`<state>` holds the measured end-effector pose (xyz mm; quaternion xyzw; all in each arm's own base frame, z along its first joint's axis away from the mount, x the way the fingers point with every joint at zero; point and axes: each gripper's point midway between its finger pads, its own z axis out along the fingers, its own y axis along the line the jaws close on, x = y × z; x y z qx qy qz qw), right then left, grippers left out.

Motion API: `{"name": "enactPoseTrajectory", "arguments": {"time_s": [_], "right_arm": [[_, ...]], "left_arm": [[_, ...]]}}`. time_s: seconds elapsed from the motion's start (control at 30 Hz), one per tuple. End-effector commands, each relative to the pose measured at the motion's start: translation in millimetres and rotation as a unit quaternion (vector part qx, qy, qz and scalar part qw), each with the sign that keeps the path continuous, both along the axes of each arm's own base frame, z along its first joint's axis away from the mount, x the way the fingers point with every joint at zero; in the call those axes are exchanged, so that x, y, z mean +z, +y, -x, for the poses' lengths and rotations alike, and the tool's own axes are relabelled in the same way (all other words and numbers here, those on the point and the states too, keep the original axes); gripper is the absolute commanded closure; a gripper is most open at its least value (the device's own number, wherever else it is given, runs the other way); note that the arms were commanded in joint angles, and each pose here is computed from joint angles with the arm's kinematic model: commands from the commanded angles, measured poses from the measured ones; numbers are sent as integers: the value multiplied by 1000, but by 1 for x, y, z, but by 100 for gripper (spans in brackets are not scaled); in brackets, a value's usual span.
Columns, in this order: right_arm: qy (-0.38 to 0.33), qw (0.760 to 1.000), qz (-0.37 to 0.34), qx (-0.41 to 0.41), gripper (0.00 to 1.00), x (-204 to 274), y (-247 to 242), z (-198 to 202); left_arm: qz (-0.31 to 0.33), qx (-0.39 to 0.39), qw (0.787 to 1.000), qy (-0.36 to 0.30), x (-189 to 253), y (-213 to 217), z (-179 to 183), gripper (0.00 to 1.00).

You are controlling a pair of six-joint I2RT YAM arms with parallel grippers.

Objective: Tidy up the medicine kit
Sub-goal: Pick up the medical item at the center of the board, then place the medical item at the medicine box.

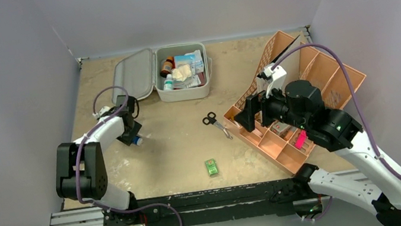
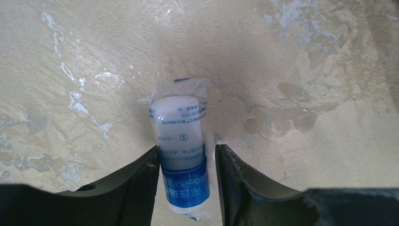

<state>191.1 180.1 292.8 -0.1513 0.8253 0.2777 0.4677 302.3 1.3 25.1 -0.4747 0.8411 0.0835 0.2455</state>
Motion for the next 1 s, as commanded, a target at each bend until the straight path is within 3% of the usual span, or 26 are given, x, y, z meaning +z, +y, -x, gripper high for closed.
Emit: {"name": "enactPoseTrajectory", "arguments": {"time_s": [0.0,0.23,0.4,0.53,0.6,0.67,0.73,0.87,0.97], "right_arm": [[-9,1000,-12,12,1,6,6,0],[-7,1000,-11,12,1,4,8,-2],[-9,1000,-18,16,1,7,11,-2],[-7,1000,-16,16,1,8,10,-2],[-7,1000,-12,13,1,9,9,-2],[-9,1000,-6,11,1,11,6,-2],[-11,1000,-2,7,1,13,4,-3],[-11,1000,3,7,1,15,3,-2],[-10,1000,0,6,1,23,1,0]], "left_arm": [[-2,-46,999,-18,12,-3,-11,57],[3,-171,984,-49,58,-20,-36,70],[-1,-380,921,-85,101,-65,-63,75],[-39,-469,877,-99,133,-92,-87,76],[-35,-527,840,-120,153,-115,-100,77],[-9,-606,782,-146,175,-144,-106,75],[8,-655,736,-168,186,-166,-113,75],[19,-740,638,-213,202,-203,-130,74],[3,-785,579,-220,199,-224,-142,73]]}}
